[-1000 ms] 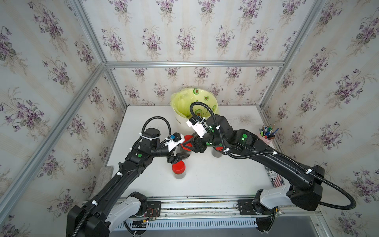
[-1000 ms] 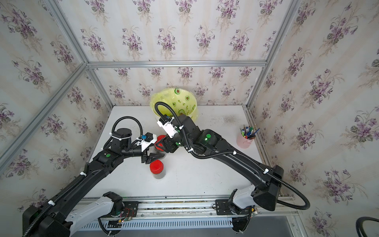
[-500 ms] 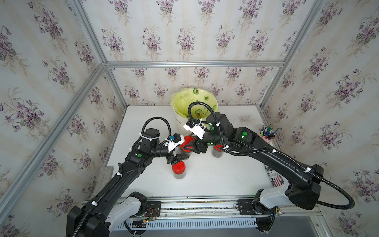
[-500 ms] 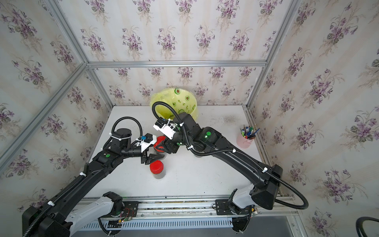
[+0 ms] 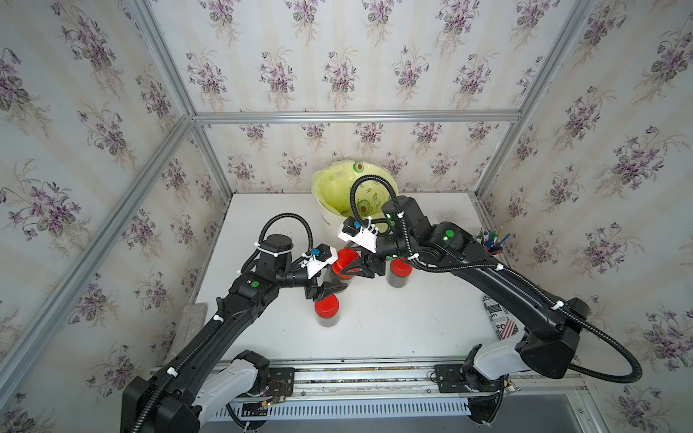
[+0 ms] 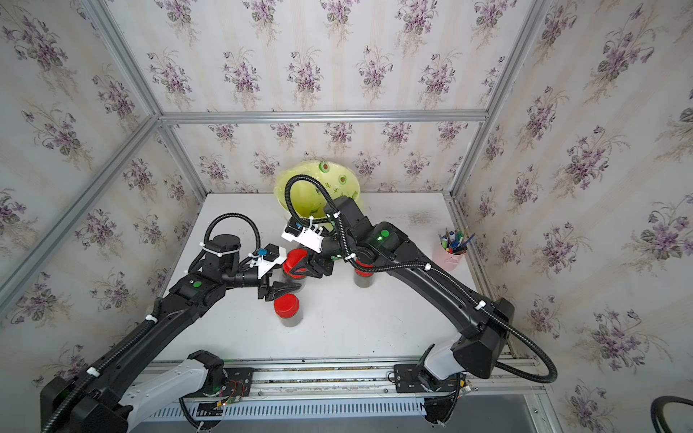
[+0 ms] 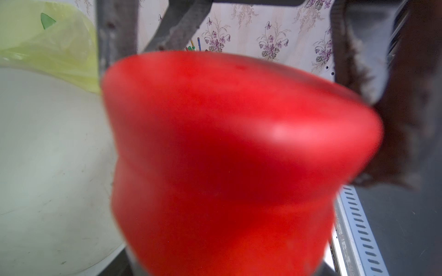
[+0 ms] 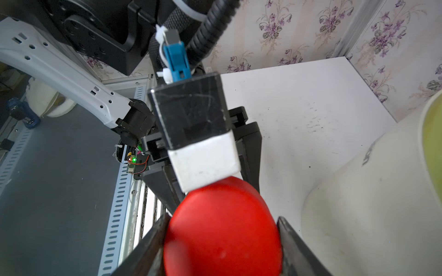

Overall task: Empty moldy tea leaves from jars
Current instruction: Unscrew the lid from the jar.

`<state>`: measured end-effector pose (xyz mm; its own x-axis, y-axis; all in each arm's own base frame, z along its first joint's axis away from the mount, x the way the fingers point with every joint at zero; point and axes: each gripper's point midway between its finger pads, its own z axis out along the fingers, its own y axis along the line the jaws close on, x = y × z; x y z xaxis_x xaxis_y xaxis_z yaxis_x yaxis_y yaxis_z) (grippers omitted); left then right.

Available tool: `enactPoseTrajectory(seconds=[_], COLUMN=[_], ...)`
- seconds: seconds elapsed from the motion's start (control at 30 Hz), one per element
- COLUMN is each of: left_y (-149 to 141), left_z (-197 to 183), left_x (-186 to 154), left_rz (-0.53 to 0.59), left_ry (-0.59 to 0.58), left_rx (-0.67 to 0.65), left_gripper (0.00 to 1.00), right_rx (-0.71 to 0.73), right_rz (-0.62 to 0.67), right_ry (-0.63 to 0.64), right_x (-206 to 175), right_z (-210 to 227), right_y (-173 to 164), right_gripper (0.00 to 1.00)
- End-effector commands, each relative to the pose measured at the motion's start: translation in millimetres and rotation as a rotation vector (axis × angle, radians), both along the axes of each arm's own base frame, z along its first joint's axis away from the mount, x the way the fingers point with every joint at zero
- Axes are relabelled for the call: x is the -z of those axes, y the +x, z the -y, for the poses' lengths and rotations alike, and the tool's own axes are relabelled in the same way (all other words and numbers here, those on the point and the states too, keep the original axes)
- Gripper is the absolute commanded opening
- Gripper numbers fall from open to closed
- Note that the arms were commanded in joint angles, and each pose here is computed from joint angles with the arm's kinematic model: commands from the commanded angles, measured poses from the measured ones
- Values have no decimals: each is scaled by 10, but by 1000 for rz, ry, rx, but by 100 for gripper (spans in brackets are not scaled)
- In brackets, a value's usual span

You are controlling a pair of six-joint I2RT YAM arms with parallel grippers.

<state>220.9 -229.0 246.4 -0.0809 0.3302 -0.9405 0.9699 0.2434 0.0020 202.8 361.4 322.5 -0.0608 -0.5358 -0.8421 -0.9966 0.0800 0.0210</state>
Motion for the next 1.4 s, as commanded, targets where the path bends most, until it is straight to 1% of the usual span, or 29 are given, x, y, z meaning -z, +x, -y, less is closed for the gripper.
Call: enactPoseTrajectory(seconds=[0.0, 0.3, 0.37, 0.57, 0.63, 0.7, 0.77, 0.83, 0.93, 1.0, 1.03, 1.17, 1.27, 1.37], left_y=[-32, -34, -35, -37, -36, -40, -37, -28, -28, -21, -21, -2, 7, 31], left_z=[25, 35, 32, 35, 34, 33, 32, 32, 32, 30, 29, 25, 18, -2], left_x=[-85, -73, -64, -59, -68, -66, -66, -64, -59, -63, -57, -56, -49, -28], left_rz=[4, -9, -8, -12, -9, -8, -5, -8, -8, -6, -7, -2, 2, 12], left_ry=[-29, -29, -26, -25, -26, -26, -24, -24, -23, -22, -20, -16, -11, 2], left_rx=[29, 37, 36, 38, 37, 39, 37, 35, 34, 31, 30, 23, 15, -4], left_gripper=[46, 46, 46, 46, 46, 46, 46, 46, 46, 46, 46, 46, 45, 46], right_rx=[-95, -152, -137, -135, -132, -131, -131, -130, -99, -70, -49, 78, 157, 288], right_rz=[38, 100, 112, 102, 94, 86, 77, 72, 82, 81, 78, 44, -38, -123], right_ry=[-13, 36, 51, 59, 56, 56, 60, 68, 87, 95, 99, 100, 103, 107], right_x=[43, -109, -149, -139, -122, -117, -129, -152, -203, -237, -257, -301, -287, -272], right_z=[53, 51, 41, 11, 7, 7, 8, 19, 41, 57, 64, 100, 117, 164], right_y=[-91, -143, -105, -80, -77, -78, -91, -112, -97, -74, -59, 85, 127, 224], right_gripper=[41, 42, 42, 44, 50, 54, 66, 80, 93, 98, 99, 100, 100, 100])
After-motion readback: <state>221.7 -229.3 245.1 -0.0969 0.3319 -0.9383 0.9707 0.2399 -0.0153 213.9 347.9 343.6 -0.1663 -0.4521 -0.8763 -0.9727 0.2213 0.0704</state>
